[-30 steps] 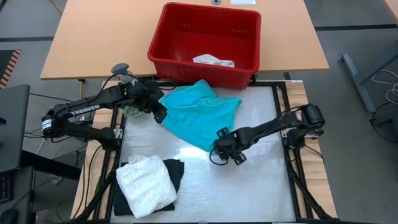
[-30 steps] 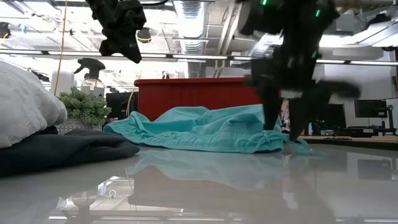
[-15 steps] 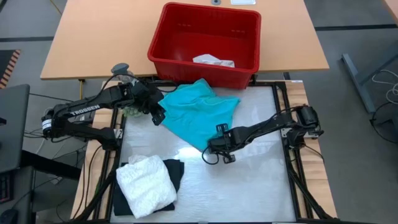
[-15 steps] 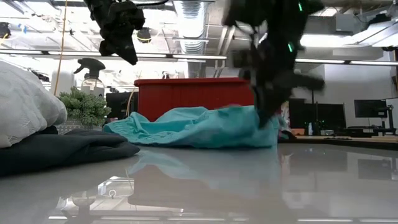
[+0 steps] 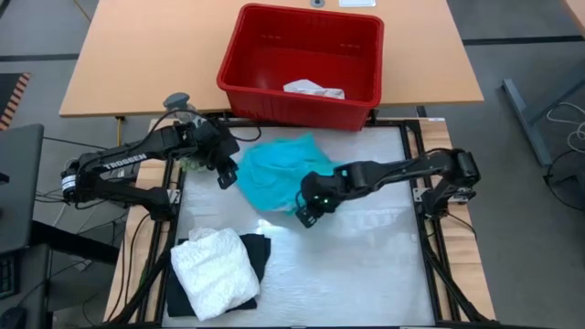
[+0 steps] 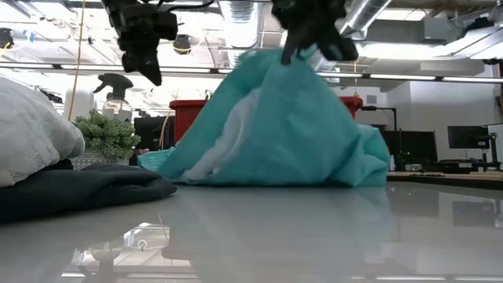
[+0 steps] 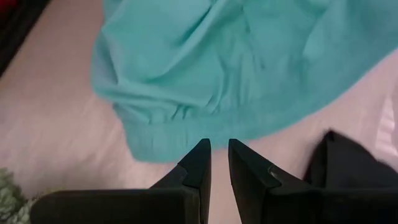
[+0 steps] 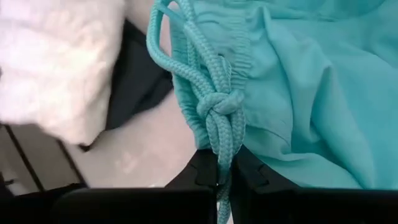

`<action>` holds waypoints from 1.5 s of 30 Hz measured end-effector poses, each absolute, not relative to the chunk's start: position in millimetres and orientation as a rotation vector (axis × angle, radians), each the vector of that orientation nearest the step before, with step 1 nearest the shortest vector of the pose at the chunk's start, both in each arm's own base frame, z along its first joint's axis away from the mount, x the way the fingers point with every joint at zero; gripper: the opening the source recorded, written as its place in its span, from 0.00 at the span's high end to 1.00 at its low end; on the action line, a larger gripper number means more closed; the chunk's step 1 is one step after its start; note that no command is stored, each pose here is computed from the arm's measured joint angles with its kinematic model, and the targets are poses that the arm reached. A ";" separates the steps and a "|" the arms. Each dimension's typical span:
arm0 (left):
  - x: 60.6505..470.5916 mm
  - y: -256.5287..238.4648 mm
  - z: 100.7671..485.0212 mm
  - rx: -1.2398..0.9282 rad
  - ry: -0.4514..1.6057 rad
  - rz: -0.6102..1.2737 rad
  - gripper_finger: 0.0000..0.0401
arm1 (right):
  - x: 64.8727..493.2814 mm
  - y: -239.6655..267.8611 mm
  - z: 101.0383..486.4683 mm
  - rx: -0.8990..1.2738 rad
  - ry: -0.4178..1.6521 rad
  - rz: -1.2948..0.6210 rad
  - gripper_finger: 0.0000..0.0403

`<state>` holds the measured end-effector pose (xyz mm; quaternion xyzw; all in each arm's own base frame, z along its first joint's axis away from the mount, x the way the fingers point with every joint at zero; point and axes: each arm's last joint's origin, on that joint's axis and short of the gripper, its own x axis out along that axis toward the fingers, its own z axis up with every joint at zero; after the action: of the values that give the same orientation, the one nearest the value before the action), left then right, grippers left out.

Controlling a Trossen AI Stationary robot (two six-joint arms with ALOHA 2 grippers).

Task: Fold Laundry from Bin
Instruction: Fold the blue shorts

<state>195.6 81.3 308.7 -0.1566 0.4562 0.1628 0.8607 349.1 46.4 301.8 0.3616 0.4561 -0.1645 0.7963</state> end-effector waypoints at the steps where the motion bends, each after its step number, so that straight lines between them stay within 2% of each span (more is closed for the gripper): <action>1: 194.7 80.7 308.0 -0.326 0.971 0.331 0.89 | 346.6 51.4 303.7 0.770 0.982 -0.348 0.91; 5: 194.3 80.0 302.7 -0.317 0.984 0.304 0.89 | 341.3 80.7 293.9 0.728 1.057 -0.344 0.91; 9: 195.2 77.3 294.2 -0.346 0.962 0.198 0.89 | 343.7 113.6 279.0 0.697 1.101 -0.292 0.91; 11: 195.3 75.9 287.4 -0.379 0.969 0.172 0.89 | 342.7 125.8 273.3 0.663 1.140 -0.239 0.88; 13: 196.2 75.0 278.9 -0.409 0.972 0.182 0.89 | 340.9 135.8 268.0 0.669 1.190 -0.203 0.78; 17: 195.3 75.2 269.1 -0.384 0.995 0.265 0.89 | 332.4 145.9 271.0 0.650 1.221 -0.179 0.49; 19: 196.1 73.5 270.7 -0.364 0.971 0.240 0.89 | 330.1 140.8 279.9 0.672 1.227 -0.190 0.36; 22: 206.1 68.7 277.1 -0.421 0.859 0.099 0.89 | 328.6 128.9 306.8 0.692 1.183 -0.148 0.27; 25: 221.0 62.1 284.4 -0.432 0.708 0.019 0.89 | 315.9 112.5 325.3 0.569 1.203 -0.252 0.27; 28: 232.9 57.7 283.0 -0.399 0.558 0.037 0.89 | 300.0 85.7 326.0 0.343 1.242 -0.561 0.29; 31: 242.2 58.9 279.1 -0.422 0.459 0.067 0.89 | 299.2 48.9 322.4 0.290 1.231 -0.783 0.29; 33: 245.0 60.1 271.1 -0.461 0.476 0.094 0.89 | 306.9 28.0 315.3 0.310 1.226 -0.785 0.29; 35: 250.5 60.5 263.2 -0.468 0.507 0.123 0.89 | 319.6 12.3 308.1 0.340 1.185 -0.703 0.29; 38: 256.2 62.7 252.8 -0.471 0.548 0.166 0.89 | 331.8 -7.6 294.4 0.294 1.155 -0.644 0.29; 45: 263.5 66.1 239.7 -0.502 0.590 0.230 0.89 | 330.1 -69.8 263.2 0.311 1.151 -0.668 0.29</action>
<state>263.5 66.1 239.7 -0.2443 0.2868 0.1121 0.9195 330.1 -69.8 263.2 0.1437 0.5316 -0.3087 0.7755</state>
